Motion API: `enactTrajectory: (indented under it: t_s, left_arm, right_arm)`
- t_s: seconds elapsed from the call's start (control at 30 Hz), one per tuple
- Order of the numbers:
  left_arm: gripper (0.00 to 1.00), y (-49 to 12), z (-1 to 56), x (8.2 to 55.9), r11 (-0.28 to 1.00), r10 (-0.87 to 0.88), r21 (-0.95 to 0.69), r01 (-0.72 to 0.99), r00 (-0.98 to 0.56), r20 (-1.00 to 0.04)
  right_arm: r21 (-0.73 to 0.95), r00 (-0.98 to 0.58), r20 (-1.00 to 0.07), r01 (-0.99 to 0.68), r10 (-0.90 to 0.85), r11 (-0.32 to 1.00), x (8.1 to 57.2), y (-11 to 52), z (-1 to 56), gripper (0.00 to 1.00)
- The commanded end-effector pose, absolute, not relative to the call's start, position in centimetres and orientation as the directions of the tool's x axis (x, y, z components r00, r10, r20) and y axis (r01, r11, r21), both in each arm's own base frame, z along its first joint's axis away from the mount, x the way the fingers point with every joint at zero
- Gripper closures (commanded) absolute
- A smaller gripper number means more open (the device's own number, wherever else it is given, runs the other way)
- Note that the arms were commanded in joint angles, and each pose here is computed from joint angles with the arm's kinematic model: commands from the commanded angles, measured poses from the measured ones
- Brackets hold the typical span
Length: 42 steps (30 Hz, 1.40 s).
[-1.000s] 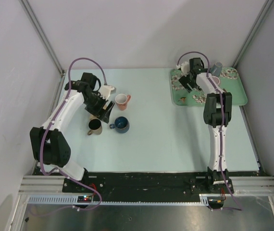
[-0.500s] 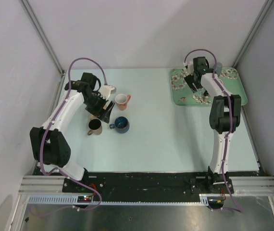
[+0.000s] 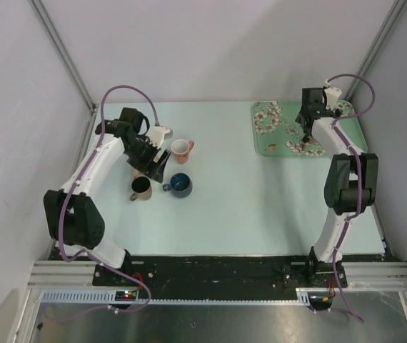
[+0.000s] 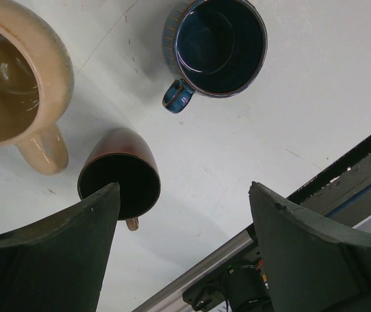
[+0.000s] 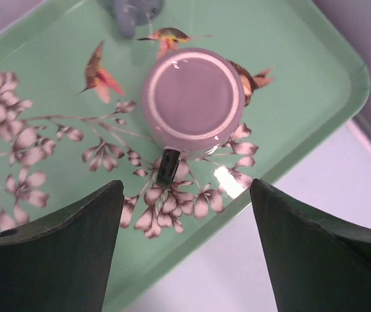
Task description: Turn the mug right side up
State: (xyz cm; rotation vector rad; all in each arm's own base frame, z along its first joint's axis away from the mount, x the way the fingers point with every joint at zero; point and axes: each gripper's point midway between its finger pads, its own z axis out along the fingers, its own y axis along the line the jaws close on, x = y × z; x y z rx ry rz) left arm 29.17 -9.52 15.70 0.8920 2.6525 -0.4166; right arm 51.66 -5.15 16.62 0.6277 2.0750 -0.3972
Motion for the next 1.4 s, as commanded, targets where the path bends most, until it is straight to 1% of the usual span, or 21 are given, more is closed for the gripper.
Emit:
enactTrajectory:
  t_s: [0.0, 0.13, 0.23, 0.4, 0.57, 0.73, 0.8, 0.87, 0.97, 1.1, 1.13, 1.2, 1.37]
  left_arm:
    - [0.16, -9.9, 17.6, 29.1, 0.744, 0.527, -0.168, 0.647, -0.722, -0.447]
    - [0.16, -10.1, 17.9, 29.1, 0.74, 0.525, -0.173, 0.65, -0.718, -0.457]
    - [0.16, -10.1, 18.1, 29.1, 0.739, 0.524, -0.169, 0.652, -0.714, -0.465]
    - [0.16, -10.3, 18.6, 29.3, 0.737, 0.52, -0.167, 0.655, -0.707, -0.48]
    - [0.16, -10.4, 19.1, 29.4, 0.732, 0.518, -0.164, 0.661, -0.698, -0.494]
    - [0.16, -10.6, 19.8, 29.6, 0.727, 0.511, -0.167, 0.666, -0.687, -0.517]
    - [0.16, -10.5, 19.9, 29.7, 0.727, 0.508, -0.167, 0.666, -0.686, -0.521]
    - [0.16, -10.3, 20.1, 29.9, 0.73, 0.505, -0.164, 0.664, -0.685, -0.526]
    - [0.16, -10.1, 20.3, 30.2, 0.731, 0.504, -0.157, 0.664, -0.681, -0.532]
    - [0.16, -9.8, 20.6, 30.5, 0.742, 0.497, -0.149, 0.654, -0.685, -0.534]
    - [0.16, -9.8, 20.6, 30.5, 0.745, 0.495, -0.148, 0.651, -0.687, -0.532]
    - [0.16, -9.8, 20.8, 30.6, 0.747, 0.491, -0.148, 0.648, -0.688, -0.535]
    - [0.15, -10.3, 22.0, 30.8, 0.745, 0.473, -0.152, 0.65, -0.674, -0.567]
  right_arm:
    - [0.098, -0.33, -0.817, 0.728, 0.473, 0.678, 52.2, -5.9, 14.0, 0.17]
    - [0.084, -0.339, -0.796, 0.758, 0.501, 0.646, 52.8, -6.2, 12.0, 0.19]
    - [0.084, -0.362, -0.759, 0.77, 0.541, 0.633, 53.5, -6.6, 10.5, 0.26]
    - [0.092, -0.391, -0.701, 0.78, 0.596, 0.619, 54.5, -8.0, 9.1, 0.29]
    - [0.109, -0.446, -0.623, 0.764, 0.642, 0.636, 55.2, -7.9, 7.4, 0.39]
    - [0.116, -0.482, -0.543, 0.768, 0.688, 0.63, 55.4, -7.9, 5.7, 0.38]
    - [0.121, -0.487, -0.53, 0.767, 0.694, 0.63, 55.4, -8.0, 5.5, 0.4]
    - [0.127, -0.484, -0.527, 0.767, 0.698, 0.628, 55.5, -8.2, 5.5, 0.48]
    - [0.117, -0.487, -0.554, 0.757, 0.675, 0.643, 55.5, -8.8, 6.1, 0.7]
    - [0.126, -0.499, -0.597, 0.716, 0.629, 0.687, 55.4, -9.2, 7.7, 0.93]
    - [0.12, -0.507, -0.601, 0.706, 0.618, 0.697, 55.0, -9.2, 7.8, 0.97]
    - [0.135, -0.512, -0.626, 0.672, 0.588, 0.728, 54.8, -9.1, 9.1, 0.99]
    - [0.238, -0.511, -0.687, 0.513, 0.516, 0.825, 54.5, -7.0, 14.5, 1.0]
